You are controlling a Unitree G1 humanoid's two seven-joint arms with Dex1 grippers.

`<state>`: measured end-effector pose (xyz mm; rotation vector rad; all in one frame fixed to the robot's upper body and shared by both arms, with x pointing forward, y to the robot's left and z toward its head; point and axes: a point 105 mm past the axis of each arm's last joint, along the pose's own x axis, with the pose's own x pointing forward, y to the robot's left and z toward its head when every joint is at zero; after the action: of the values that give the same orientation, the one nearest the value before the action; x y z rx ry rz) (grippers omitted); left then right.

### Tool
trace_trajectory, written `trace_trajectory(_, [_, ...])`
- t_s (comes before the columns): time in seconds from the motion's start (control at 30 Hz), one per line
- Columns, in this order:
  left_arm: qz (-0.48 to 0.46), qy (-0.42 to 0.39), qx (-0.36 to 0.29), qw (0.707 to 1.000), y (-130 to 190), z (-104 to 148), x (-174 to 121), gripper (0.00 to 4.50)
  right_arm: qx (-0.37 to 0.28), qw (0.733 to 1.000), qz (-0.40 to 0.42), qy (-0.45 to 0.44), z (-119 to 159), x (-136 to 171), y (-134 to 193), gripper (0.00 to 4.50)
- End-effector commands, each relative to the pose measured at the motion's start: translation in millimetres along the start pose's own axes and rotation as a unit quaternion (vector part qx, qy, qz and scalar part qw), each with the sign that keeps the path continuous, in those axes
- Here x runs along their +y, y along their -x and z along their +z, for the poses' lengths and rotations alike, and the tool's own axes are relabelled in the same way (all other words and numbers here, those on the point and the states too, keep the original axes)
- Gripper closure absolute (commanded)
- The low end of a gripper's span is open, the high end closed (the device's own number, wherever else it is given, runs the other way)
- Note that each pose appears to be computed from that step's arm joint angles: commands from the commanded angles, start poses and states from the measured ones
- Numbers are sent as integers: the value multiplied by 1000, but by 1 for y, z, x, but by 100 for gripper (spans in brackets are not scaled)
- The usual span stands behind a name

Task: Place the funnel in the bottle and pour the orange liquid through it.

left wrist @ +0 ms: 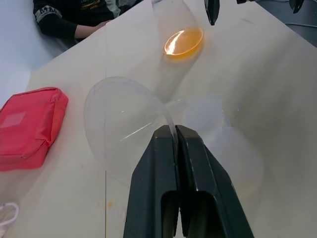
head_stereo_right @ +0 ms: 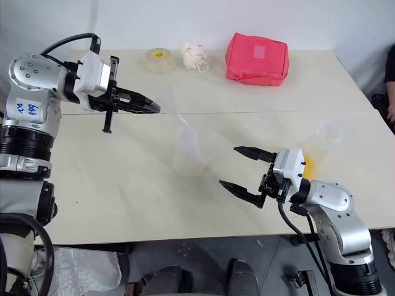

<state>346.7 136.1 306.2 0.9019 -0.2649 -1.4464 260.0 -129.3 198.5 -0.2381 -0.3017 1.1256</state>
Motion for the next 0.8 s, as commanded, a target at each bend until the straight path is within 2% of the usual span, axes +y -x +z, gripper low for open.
trace_trajectory(0.03, [-53, -32, -3, 998, 9, 17, -10, 446, -11, 1000, 5, 20, 8, -1, 0, 0])
trace_trajectory(0.8, [-115, -37, 53, 991, -3, 1, -21, 446, -18, 1000, -5, 21, 6, 0, -2, 0])
